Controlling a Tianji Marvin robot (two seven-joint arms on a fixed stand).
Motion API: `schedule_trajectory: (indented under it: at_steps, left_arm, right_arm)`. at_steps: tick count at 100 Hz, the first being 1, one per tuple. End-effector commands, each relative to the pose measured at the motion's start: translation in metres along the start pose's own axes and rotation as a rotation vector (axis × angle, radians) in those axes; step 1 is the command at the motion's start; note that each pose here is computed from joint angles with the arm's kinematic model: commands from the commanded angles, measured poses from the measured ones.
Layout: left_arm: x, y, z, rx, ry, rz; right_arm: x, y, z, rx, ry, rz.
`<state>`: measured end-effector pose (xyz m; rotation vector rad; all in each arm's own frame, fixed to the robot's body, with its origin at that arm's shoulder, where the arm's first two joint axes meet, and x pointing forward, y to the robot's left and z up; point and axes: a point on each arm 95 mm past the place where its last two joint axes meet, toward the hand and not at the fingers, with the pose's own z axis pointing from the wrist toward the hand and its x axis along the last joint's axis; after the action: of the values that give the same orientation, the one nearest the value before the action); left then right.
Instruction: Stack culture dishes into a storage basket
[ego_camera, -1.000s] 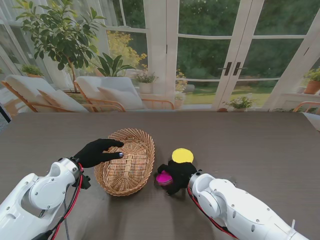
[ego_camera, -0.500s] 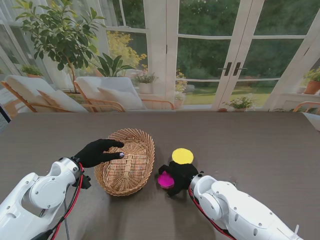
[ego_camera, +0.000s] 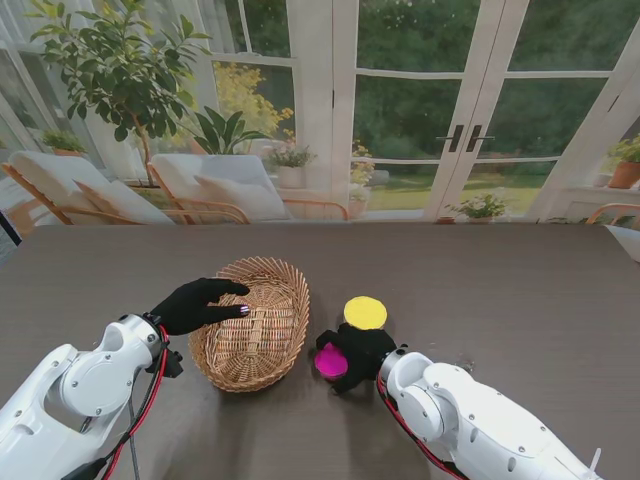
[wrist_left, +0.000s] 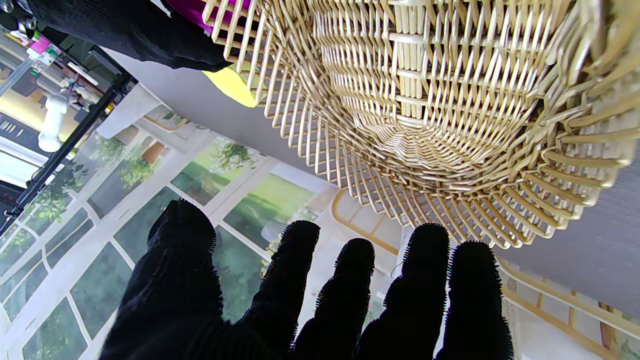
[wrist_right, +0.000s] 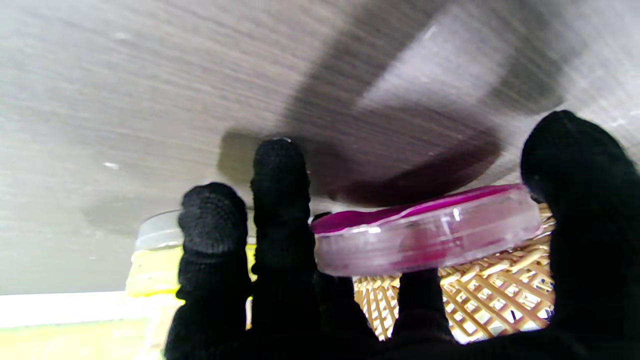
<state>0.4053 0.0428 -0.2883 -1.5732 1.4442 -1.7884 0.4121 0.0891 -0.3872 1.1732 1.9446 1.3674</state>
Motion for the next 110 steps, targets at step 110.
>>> schedule_trajectory:
  at_steps: [110]
  left_arm:
    - [0.0002,0.0029,0.0013,-0.028,0.001,-0.007]
  right_arm:
    - [0.0041,-0.0156,0.002,0.026,0.012,0.049]
